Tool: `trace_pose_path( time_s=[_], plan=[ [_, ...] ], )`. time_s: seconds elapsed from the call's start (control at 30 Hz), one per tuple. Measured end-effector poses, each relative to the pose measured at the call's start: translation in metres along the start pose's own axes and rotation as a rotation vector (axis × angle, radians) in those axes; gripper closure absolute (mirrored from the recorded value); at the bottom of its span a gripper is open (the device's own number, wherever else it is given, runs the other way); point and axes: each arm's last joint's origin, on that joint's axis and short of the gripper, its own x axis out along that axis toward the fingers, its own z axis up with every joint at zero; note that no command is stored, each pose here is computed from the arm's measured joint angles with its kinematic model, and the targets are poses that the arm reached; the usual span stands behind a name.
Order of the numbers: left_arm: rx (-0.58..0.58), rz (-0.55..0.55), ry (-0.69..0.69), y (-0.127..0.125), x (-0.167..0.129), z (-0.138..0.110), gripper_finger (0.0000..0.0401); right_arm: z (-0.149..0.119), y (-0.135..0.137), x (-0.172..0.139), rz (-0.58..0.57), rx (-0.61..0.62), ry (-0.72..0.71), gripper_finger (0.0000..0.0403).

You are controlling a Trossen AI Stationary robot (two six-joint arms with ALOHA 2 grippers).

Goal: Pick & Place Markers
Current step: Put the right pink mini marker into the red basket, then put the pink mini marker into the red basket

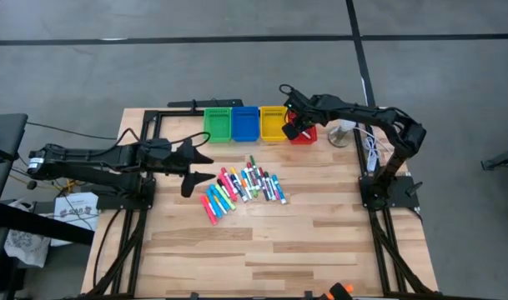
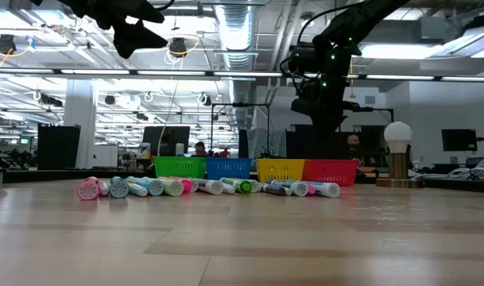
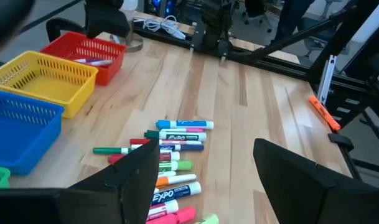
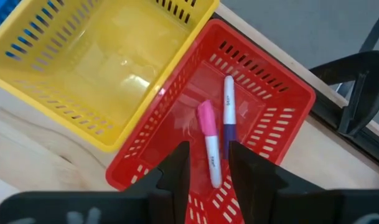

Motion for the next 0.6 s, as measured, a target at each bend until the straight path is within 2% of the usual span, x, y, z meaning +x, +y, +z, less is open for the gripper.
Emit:
trace_pose_path(
  time_s=[0.2,0.4,0.6],
  plan=[
    [0.000,-0.002,-0.010,0.000,0.000,0.001,0.0141,-0.003,0.012,-0.007,0.017,-0.035,-0.014,0.0301],
    [-0.001,-0.005,-0.021,0.000,0.000,0.002,0.0141,-0.010,0.032,-0.034,0.044,-0.098,-0.020,0.0301],
    [0.000,-0.010,-0.029,-0.001,0.000,0.003,0.0141,-0.026,0.065,-0.058,0.116,-0.056,-0.069,0.0301]
  ],
)
